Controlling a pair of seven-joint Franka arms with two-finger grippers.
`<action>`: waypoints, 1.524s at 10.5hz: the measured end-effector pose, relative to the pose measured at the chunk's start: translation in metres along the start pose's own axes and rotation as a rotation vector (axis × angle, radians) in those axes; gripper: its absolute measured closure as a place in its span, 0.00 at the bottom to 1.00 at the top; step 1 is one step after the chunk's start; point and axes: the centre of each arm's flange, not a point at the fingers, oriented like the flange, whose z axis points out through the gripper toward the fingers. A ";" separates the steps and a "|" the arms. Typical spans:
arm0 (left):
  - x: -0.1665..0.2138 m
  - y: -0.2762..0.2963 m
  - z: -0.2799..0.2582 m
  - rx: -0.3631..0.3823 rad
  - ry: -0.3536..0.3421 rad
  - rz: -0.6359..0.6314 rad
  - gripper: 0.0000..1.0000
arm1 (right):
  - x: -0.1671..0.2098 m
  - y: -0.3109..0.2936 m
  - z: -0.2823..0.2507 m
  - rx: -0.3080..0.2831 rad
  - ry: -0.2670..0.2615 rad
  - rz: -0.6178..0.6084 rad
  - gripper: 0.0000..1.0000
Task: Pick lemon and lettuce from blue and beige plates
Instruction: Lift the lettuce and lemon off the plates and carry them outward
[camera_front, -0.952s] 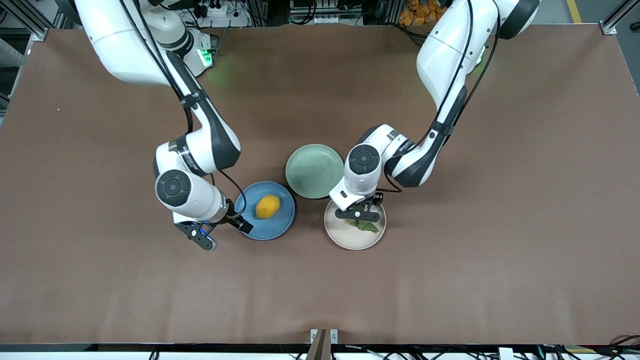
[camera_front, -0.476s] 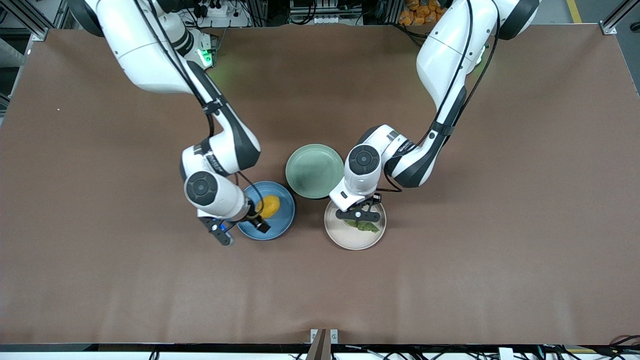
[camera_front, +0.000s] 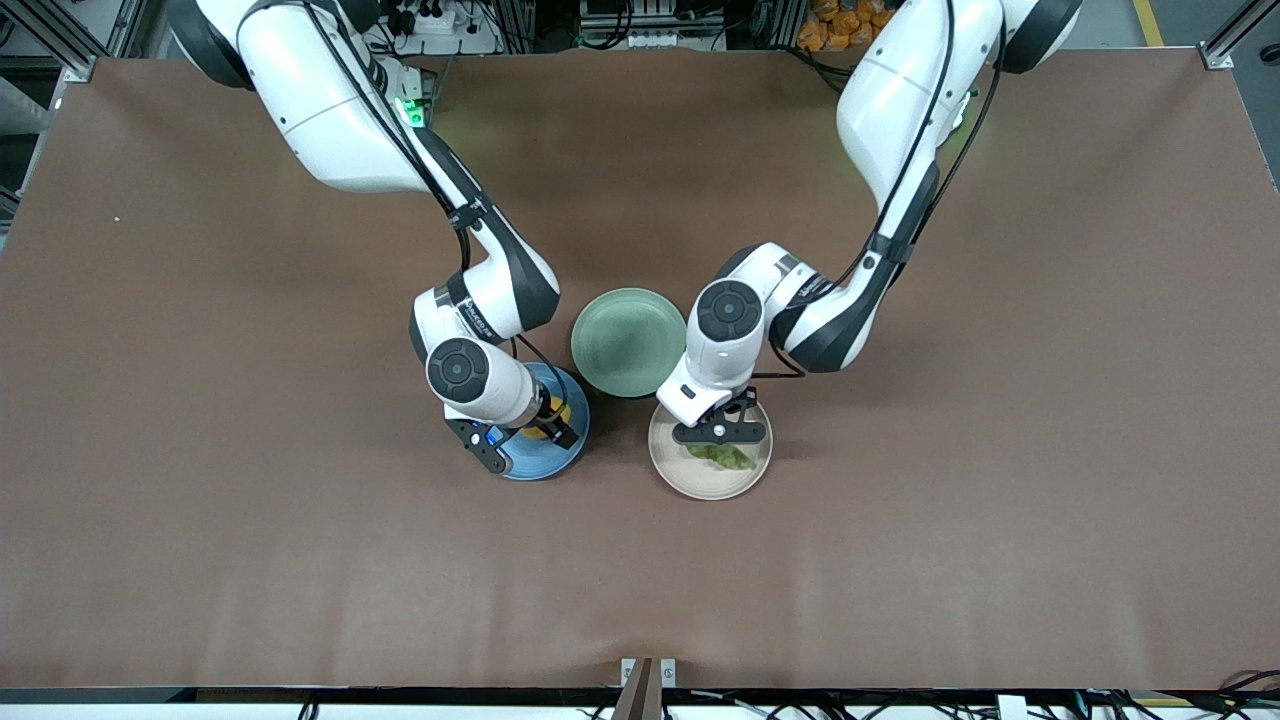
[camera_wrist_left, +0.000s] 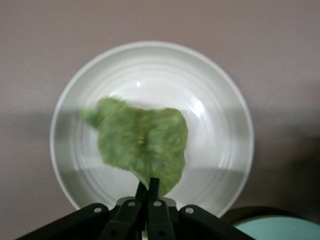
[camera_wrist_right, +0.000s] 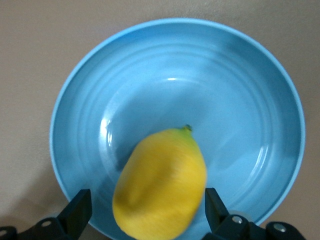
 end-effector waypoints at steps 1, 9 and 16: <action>0.006 -0.004 -0.031 0.007 0.008 -0.019 0.98 | 0.000 0.000 0.001 -0.001 0.000 0.000 0.01; 0.062 -0.169 -0.130 0.137 -0.100 -0.148 0.98 | 0.017 -0.001 -0.021 -0.019 0.044 -0.009 0.34; 0.084 -0.244 -0.016 0.164 -0.227 -0.179 0.78 | 0.132 0.053 -0.151 -0.210 0.061 -0.280 0.35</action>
